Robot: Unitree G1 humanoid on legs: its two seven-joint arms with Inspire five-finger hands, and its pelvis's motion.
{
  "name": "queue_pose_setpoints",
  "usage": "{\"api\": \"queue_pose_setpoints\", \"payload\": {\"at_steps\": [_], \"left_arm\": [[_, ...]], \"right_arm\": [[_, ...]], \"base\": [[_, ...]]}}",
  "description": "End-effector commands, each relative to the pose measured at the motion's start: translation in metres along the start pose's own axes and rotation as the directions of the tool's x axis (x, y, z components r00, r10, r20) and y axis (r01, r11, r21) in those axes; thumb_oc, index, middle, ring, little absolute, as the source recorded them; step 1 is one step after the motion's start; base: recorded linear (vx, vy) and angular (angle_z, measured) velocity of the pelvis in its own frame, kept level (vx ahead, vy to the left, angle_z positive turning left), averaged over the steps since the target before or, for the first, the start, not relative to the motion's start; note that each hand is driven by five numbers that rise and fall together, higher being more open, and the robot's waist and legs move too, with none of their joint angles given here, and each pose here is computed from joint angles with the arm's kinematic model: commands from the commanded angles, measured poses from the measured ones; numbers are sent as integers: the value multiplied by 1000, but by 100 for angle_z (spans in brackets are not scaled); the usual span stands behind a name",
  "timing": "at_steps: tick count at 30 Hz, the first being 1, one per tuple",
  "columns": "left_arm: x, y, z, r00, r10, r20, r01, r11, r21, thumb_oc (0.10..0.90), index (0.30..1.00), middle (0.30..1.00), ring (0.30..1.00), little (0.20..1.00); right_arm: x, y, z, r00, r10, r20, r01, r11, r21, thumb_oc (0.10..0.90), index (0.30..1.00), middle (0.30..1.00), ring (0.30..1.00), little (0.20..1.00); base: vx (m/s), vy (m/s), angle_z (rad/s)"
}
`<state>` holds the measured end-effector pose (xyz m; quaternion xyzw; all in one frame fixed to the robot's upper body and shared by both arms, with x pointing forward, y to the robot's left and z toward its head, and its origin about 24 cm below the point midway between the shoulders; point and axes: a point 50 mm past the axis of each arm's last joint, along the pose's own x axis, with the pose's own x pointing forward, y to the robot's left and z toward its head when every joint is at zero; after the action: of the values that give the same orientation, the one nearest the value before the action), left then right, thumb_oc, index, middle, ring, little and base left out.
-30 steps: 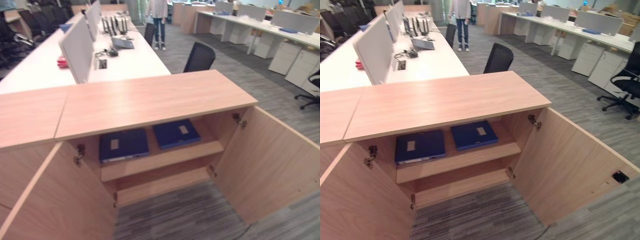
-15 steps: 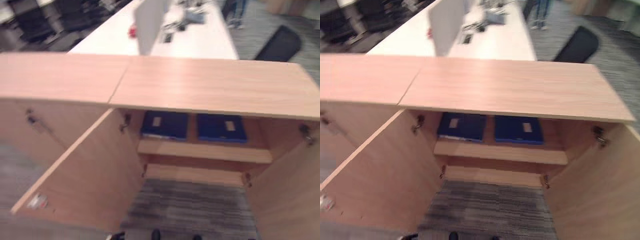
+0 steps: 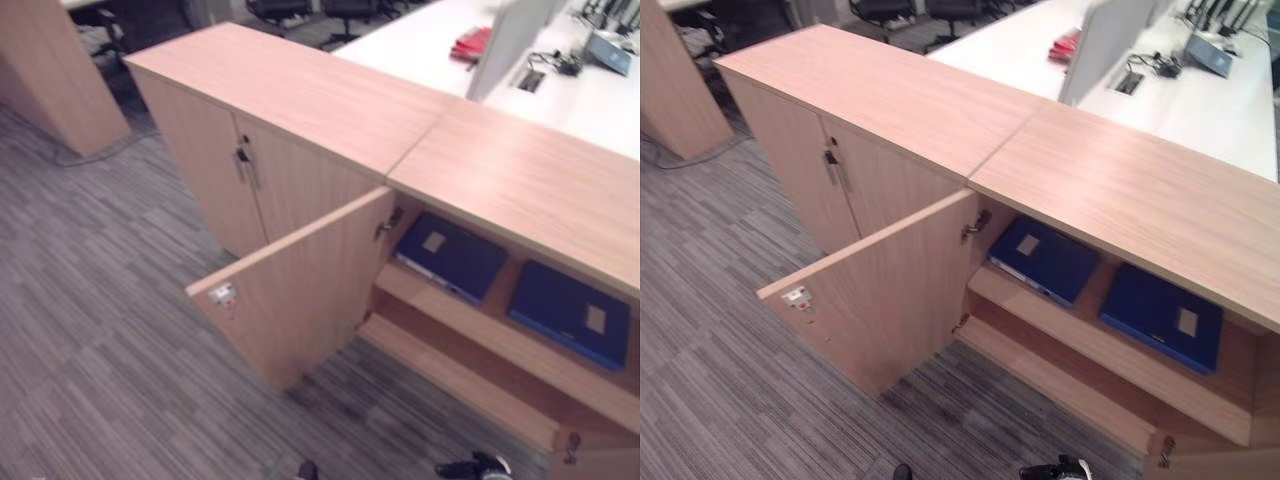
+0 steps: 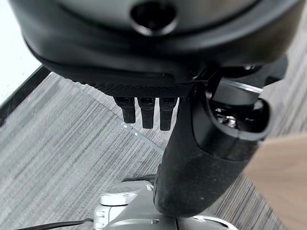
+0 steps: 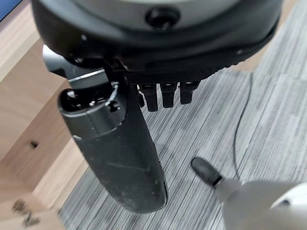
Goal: Put the empty folder in the office cabinet
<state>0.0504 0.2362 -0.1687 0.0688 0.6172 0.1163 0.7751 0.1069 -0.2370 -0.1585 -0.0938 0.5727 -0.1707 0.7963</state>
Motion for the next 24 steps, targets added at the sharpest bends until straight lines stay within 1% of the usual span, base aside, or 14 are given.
{"api": "queue_pose_setpoints", "payload": {"at_steps": [1,5,6,7,9,12,13,16,17,18,19,20,22,24], "left_arm": [[1,-6,5,1000,-19,8,19,999,-41,800,900,900,900,900],[1,10,15,998,46,49,-44,998,-48,800,900,900,900,900],[1,26,33,986,112,122,-108,993,-45,800,900,900,900,900],[1,27,33,986,114,122,-109,993,-45,800,900,900,900,900],[-8,57,82,921,211,327,-211,977,-37,800,900,900,900,900],[-33,90,135,797,275,537,-329,944,5,800,900,900,900,900],[-51,101,162,718,270,641,-385,922,43,800,900,900,900,900],[-61,103,175,677,258,689,-397,916,48,800,900,900,900,900],[-68,105,184,649,252,718,-408,912,48,800,900,900,900,900],[-84,101,205,572,219,791,-413,909,47,800,900,900,900,900],[-84,101,205,572,219,791,-413,909,47,800,900,900,900,900],[-95,95,220,518,189,834,-404,914,44,800,900,900,900,900],[-101,90,228,492,167,855,-396,917,49,800,900,900,900,900],[-111,75,246,438,125,890,-367,929,50,800,900,900,900,900]], "right_arm": [[2,-23,-9,997,-72,-39,72,997,-15,800,900,900,900,900],[3,-27,-11,995,-85,-46,85,996,-2,800,900,900,900,900],[2,-29,-14,994,-93,-54,94,996,1,800,900,900,900,900],[2,-29,-14,994,-92,-54,92,996,1,800,900,900,900,900],[2,-31,-17,993,-102,-61,102,995,2,800,900,900,900,900],[1,-29,-21,994,-88,-65,88,996,-1,800,900,900,900,900],[1,-26,-25,995,-72,-72,72,997,-15,800,900,900,900,900],[1,-25,-27,995,-65,-80,63,998,-22,800,900,900,900,900],[0,-25,-29,995,-59,-86,56,998,-29,800,900,900,900,900],[0,-24,-31,994,-49,-93,45,998,-43,800,900,900,900,900],[0,-24,-31,994,-49,-93,45,998,-43,800,900,900,900,900],[0,-23,-33,994,-39,-99,33,998,-59,800,900,900,900,900],[0,-22,-33,994,-33,-100,27,997,-67,800,900,900,900,900],[-1,-19,-35,994,-21,-103,12,996,-89,800,900,900,900,900]], "base": [[-82,154,14],[-62,142,8],[-33,94,3],[-62,162,4],[-41,112,3],[-30,52,-1],[-20,25,-12],[-19,7,-22],[-6,-7,-21],[-6,-9,-16],[-6,-20,-16],[2,-18,-11],[5,-20,-21],[8,-30,-23]]}}
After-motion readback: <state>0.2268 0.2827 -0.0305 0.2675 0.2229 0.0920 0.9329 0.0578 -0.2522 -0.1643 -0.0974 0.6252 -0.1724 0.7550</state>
